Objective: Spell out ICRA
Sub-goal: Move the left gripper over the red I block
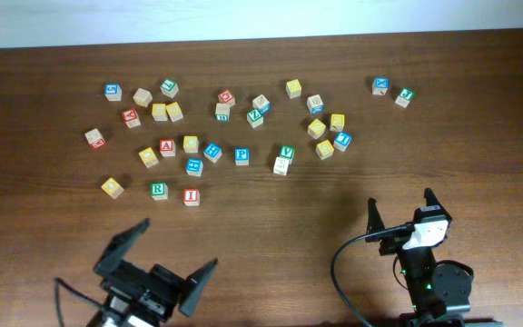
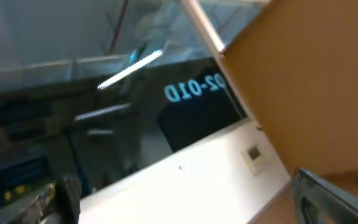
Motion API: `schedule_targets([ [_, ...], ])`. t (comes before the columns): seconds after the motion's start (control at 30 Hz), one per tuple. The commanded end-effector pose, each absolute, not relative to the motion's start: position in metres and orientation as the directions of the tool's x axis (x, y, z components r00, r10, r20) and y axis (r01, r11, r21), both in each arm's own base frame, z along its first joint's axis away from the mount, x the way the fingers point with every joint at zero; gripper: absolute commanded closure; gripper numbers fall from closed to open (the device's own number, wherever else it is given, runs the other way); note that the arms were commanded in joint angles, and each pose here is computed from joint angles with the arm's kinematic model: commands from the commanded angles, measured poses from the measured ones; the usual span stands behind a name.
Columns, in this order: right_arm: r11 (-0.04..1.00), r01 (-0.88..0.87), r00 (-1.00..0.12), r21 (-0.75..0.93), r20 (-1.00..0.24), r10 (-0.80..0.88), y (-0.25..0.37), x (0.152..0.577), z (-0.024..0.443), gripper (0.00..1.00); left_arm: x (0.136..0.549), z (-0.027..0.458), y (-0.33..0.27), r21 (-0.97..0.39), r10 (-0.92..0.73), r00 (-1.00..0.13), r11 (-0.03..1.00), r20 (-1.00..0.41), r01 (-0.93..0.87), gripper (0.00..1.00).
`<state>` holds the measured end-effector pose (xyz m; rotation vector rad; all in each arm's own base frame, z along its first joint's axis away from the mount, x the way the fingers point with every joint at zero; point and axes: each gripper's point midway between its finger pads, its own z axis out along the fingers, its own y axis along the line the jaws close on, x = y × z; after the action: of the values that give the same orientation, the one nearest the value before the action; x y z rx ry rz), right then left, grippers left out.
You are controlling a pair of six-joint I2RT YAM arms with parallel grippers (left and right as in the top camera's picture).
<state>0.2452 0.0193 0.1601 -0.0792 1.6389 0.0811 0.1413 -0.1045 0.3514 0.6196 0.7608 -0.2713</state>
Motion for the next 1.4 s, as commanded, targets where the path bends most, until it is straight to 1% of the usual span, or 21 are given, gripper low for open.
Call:
schedule_targets([
  [0.0,0.996,-0.089,-0.071,0.001,-0.997,-0.005,0.017,0.245,0.157,0.02,0.156,0.399,-0.095,0.296,-0.021,0.557,0.829,-0.830,0.474,0.01],
  [0.03,0.996,-0.089,-0.070,0.001,-0.998,-0.005,0.017,0.245,0.158,0.02,0.163,0.402,-0.095,0.263,-0.022,0.500,0.829,-0.866,0.493,0.01],
  [0.1,0.996,-0.089,-0.070,0.001,-0.998,-0.005,0.017,0.245,0.158,0.02,0.186,0.398,-0.100,0.177,0.032,0.259,0.809,-0.965,0.560,0.01],
  [0.13,0.996,-0.089,-0.070,0.001,-0.998,-0.005,0.017,0.245,0.158,0.02,0.186,0.398,-0.110,0.154,0.044,0.188,0.765,-0.981,0.625,0.01],
  [0.17,0.996,-0.089,-0.071,0.001,-0.997,-0.005,0.017,0.245,0.157,0.02,0.183,0.399,-0.121,0.121,0.040,0.132,0.704,-0.990,0.699,0.01],
  [0.23,0.996,-0.089,-0.071,0.001,-0.997,-0.005,0.017,0.245,0.157,0.02,0.186,0.399,-0.130,0.111,0.036,0.115,0.643,-0.993,0.758,0.01],
  [0.27,0.996,-0.089,-0.071,0.001,-0.997,-0.005,0.017,0.245,0.157,0.02,0.191,0.400,-0.129,0.100,0.029,0.107,0.651,-0.994,0.752,0.01],
  [0.3,0.996,-0.089,-0.070,0.001,-0.998,-0.005,0.017,0.245,0.158,0.02,0.204,0.401,-0.122,0.000,-0.024,0.023,0.698,-0.999,0.716,0.01],
  [0.4,0.996,-0.089,-0.071,0.001,-0.997,-0.005,0.017,0.245,0.157,0.02,0.236,0.395,-0.110,-0.133,-0.036,-0.163,0.759,-0.986,0.637,0.01],
  [0.47,0.996,-0.089,-0.070,0.001,-0.998,-0.005,0.017,0.245,0.158,0.02,0.268,0.365,-0.089,-0.213,0.016,-0.425,0.849,-0.905,0.484,0.01],
  [0.53,0.996,-0.089,-0.070,0.001,-0.998,-0.005,0.017,0.245,0.158,0.02,0.282,0.337,-0.078,-0.255,0.025,-0.599,0.890,-0.800,0.377,0.01],
  [0.57,0.996,-0.089,-0.071,0.001,-0.997,-0.005,0.017,0.245,0.157,0.02,0.287,0.321,-0.085,-0.312,0.030,-0.686,0.875,-0.727,0.370,0.01],
  [0.67,0.996,-0.089,-0.070,0.001,-0.998,-0.005,0.017,0.245,0.158,0.02,0.289,0.289,-0.111,-0.501,0.031,-0.816,0.776,-0.577,0.384,0.01],
  [0.73,0.996,-0.089,-0.071,0.001,-0.997,-0.005,0.017,0.245,0.157,0.02,0.301,0.269,-0.107,-0.504,0.026,-0.853,0.797,-0.521,0.332,0.01],
  [0.77,0.996,-0.089,-0.070,0.001,-0.998,-0.005,0.017,0.245,0.158,0.01,0.307,0.251,-0.096,-0.468,-0.021,-0.893,0.857,-0.450,0.216,0.01],
  [0.83,0.996,-0.089,-0.071,0.001,-0.997,-0.005,0.017,0.245,0.157,0.02,0.309,0.229,-0.079,-0.312,-0.020,-0.933,0.945,-0.359,0.099,0.01],
  [0.9,0.996,-0.089,-0.070,0.001,-0.998,-0.005,0.017,0.245,0.158,0.02,0.315,0.222,-0.066,-0.161,-0.027,-0.956,0.987,-0.291,0.021,0.01],
  [1.0,0.996,-0.089,-0.070,0.001,-0.998,-0.005,0.017,0.245,0.158,0.02,0.318,0.208,-0.069,-0.138,-0.020,-0.970,0.990,-0.244,0.015,0.01],
  [1.17,0.996,-0.089,-0.070,0.001,-0.998,-0.005,0.017,0.245,0.158,0.02,0.306,0.159,-0.066,-0.063,0.007,-0.995,0.998,-0.104,0.014,0.01],
  [1.27,0.996,-0.089,-0.070,0.001,-0.998,-0.005,0.017,0.245,0.158,0.02,0.313,0.133,-0.067,-0.065,0.006,-0.994,0.998,-0.113,0.013,0.01],
  [1.37,0.996,-0.089,-0.070,0.001,-0.998,-0.005,0.017,0.245,0.158,0.02,0.322,0.108,-0.059,-0.020,-0.088,-0.991,0.996,-0.101,-0.087,0.01],
])
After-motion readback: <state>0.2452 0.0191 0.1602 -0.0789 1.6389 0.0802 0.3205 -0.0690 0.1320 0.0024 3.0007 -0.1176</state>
